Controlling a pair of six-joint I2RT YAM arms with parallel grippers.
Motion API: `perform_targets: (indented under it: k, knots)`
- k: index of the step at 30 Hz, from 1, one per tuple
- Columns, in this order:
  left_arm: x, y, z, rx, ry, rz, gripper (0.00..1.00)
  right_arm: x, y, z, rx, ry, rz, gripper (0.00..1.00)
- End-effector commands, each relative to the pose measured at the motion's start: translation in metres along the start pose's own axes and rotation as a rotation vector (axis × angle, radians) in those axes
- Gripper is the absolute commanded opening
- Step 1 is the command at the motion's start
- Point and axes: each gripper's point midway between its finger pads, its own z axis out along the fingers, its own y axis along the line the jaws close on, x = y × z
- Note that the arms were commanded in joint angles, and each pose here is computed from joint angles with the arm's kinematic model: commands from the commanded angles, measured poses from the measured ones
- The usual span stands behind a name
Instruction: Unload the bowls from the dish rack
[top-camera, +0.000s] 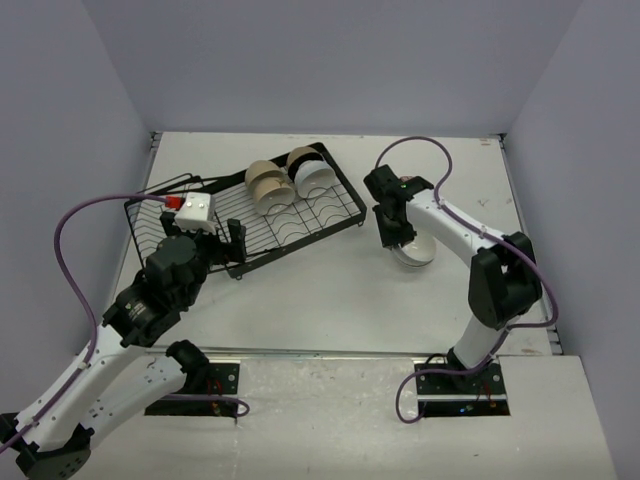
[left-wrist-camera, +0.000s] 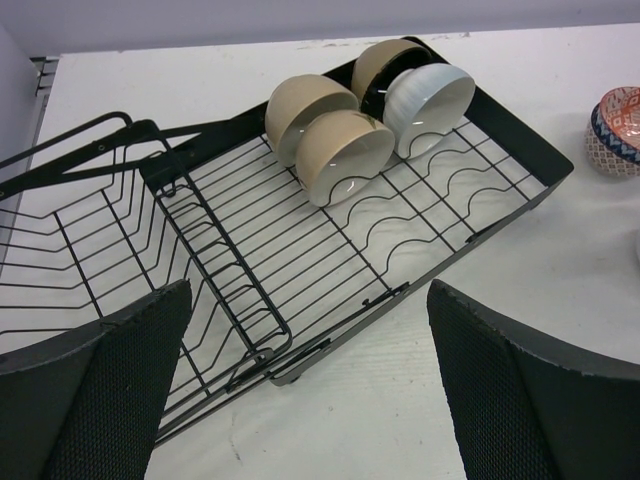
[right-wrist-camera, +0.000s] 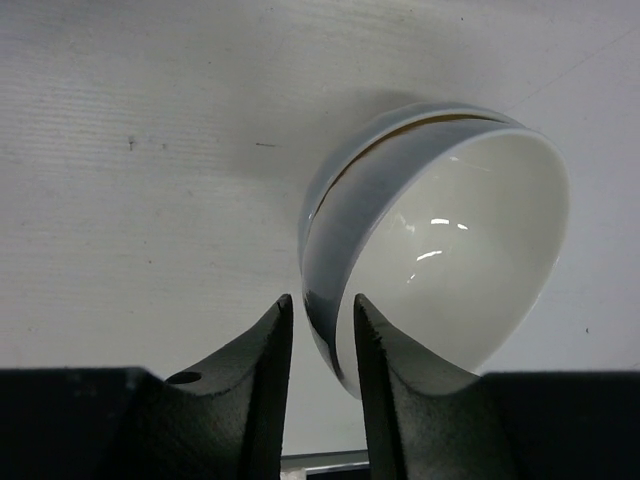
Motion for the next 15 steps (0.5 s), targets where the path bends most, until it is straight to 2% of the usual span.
perform_targets:
  k: [1, 8, 10, 15]
  knots:
    - [-0.008, 0.0, 0.003, -0.004, -0.033, -0.004, 1.0, 0.002, -0.001, -0.021, -0.013, -0.038, 0.018, 0.31]
    - [-0.007, 0.0, 0.003, -0.003, -0.029, -0.002, 1.0, 0.006, 0.003, -0.019, -0.03, -0.039, 0.019, 0.22]
    - [-0.007, 0.0, 0.003, -0.005, -0.029, -0.002, 1.0, 0.009, 0.004, -0.013, -0.024, -0.019, 0.018, 0.15]
    - [-0.007, 0.0, 0.004, -0.003, -0.029, -0.002, 1.0, 0.011, 0.004, -0.002, 0.0, 0.001, 0.012, 0.12]
